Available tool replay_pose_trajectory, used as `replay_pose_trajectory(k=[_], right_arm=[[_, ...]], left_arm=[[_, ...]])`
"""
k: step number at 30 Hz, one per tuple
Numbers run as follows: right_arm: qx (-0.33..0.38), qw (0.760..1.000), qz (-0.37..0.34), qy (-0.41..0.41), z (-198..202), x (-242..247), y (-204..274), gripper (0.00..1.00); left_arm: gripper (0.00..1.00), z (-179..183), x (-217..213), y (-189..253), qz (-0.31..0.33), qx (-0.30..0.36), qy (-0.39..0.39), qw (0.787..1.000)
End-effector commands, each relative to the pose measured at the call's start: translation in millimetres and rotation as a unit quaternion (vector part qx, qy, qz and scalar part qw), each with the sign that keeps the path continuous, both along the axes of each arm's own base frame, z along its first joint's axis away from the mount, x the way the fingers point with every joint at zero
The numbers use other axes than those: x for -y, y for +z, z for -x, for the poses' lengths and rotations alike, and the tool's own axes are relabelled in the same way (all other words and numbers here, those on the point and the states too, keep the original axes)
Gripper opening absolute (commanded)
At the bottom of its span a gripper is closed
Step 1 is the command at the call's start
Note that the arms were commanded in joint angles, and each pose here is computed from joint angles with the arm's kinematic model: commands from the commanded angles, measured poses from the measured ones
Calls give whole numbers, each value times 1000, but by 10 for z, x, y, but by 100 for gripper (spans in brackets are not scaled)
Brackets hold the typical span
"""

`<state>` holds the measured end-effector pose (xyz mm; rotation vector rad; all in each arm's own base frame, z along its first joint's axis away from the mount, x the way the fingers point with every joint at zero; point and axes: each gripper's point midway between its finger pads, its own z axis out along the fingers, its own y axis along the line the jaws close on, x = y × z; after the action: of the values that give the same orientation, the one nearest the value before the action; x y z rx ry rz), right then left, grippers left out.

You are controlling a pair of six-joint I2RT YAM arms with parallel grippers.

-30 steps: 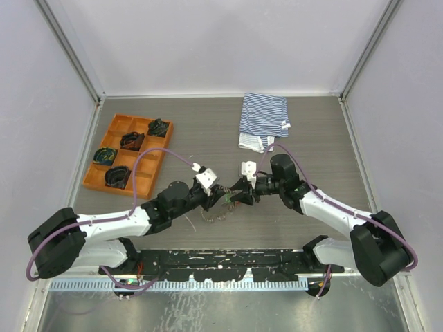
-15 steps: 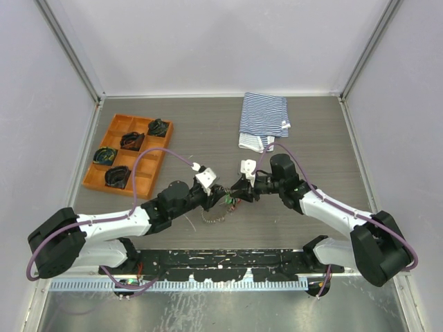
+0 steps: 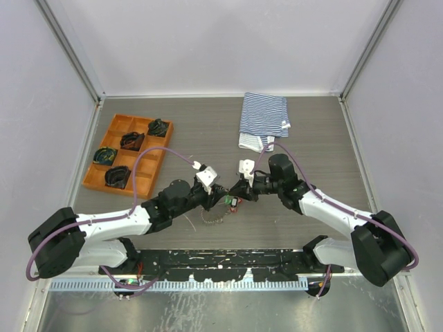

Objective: Remove the keys from the keyring

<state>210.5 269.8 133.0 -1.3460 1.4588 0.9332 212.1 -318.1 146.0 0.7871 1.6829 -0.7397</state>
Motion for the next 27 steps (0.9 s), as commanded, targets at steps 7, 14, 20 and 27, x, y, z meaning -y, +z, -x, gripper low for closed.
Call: replay_pose_trajectory(k=[7, 14, 20, 27], right_arm=[[15, 999, -31, -3, -78, -90, 361, 1], [-21, 998, -45, 49, 117, -140, 437, 1], [-60, 995, -51, 65, 186, -162, 449, 1], [-118, 989, -62, 71, 228, -162, 534, 1]], left_arm=[[0, -22, 5, 295, 34, 28, 3, 999], [0, 1, -117, 260, 29, 40, 11, 999], [0, 55, -132, 216, 19, 44, -4, 999], [25, 120, -117, 255, 32, 28, -14, 999]])
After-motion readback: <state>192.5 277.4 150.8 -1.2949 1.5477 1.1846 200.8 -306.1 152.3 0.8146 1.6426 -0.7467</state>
